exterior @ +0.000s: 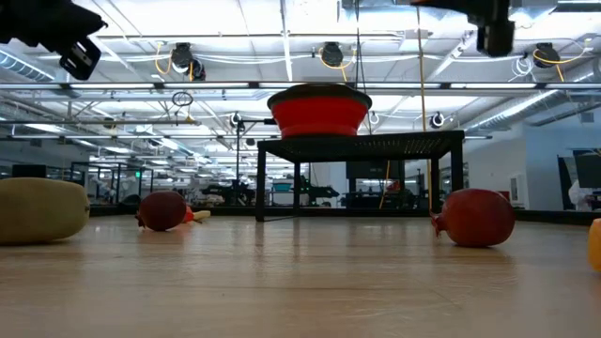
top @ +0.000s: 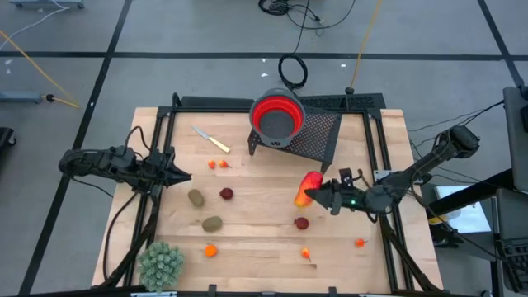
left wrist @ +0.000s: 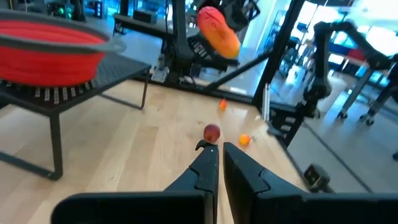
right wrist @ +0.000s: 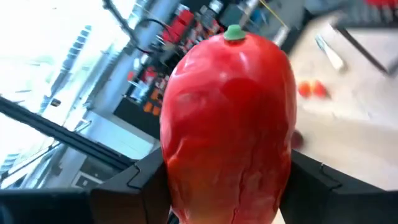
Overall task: Pick & Place Fruit
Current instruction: Put the mango into the strainer bowl on the shelf
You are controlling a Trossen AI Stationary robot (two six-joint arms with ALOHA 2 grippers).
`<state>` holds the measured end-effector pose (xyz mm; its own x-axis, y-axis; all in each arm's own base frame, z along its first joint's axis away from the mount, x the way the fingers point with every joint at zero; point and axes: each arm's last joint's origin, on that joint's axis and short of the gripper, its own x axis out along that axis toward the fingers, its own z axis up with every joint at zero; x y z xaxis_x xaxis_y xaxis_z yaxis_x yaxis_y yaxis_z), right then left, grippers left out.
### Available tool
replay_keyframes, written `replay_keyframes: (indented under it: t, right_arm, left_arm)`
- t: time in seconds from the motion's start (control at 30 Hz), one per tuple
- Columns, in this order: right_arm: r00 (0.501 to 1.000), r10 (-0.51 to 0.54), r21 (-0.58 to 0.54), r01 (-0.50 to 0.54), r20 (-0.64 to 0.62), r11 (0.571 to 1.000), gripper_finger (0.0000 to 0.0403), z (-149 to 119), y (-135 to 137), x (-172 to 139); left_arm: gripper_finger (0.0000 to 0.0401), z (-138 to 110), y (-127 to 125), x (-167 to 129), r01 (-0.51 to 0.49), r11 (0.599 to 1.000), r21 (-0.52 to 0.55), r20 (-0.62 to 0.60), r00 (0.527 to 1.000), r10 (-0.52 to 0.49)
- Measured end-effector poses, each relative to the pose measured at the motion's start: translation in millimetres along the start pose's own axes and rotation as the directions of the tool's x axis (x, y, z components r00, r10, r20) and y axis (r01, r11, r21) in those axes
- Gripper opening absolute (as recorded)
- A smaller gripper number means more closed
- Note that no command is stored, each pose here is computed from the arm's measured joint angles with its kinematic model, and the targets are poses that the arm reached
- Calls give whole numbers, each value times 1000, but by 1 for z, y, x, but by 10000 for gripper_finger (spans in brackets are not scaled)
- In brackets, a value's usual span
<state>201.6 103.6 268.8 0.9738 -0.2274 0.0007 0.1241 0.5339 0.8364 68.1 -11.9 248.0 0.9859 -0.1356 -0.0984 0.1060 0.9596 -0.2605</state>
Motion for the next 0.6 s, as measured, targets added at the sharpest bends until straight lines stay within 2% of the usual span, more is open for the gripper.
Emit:
replay_keyframes:
  t: [0.17,0.3,0.43,0.6]
  right_arm:
    - [994,51,-168,-34,101,985,217,12,7,4]
    - [984,85,-304,-34,156,952,216,20,10,6]
    - [975,106,-448,-7,197,894,218,27,13,7]
    - [961,129,-603,48,246,796,217,34,15,8]
  left_arm:
    - [21,6,-2,0,19,1000,-20,66,998,-18]
    - [21,13,-4,-1,44,997,-61,130,991,-36]
    - [21,19,-4,-2,47,993,-110,198,980,-24]
    - [21,23,-3,-3,-3,982,-190,257,965,53]
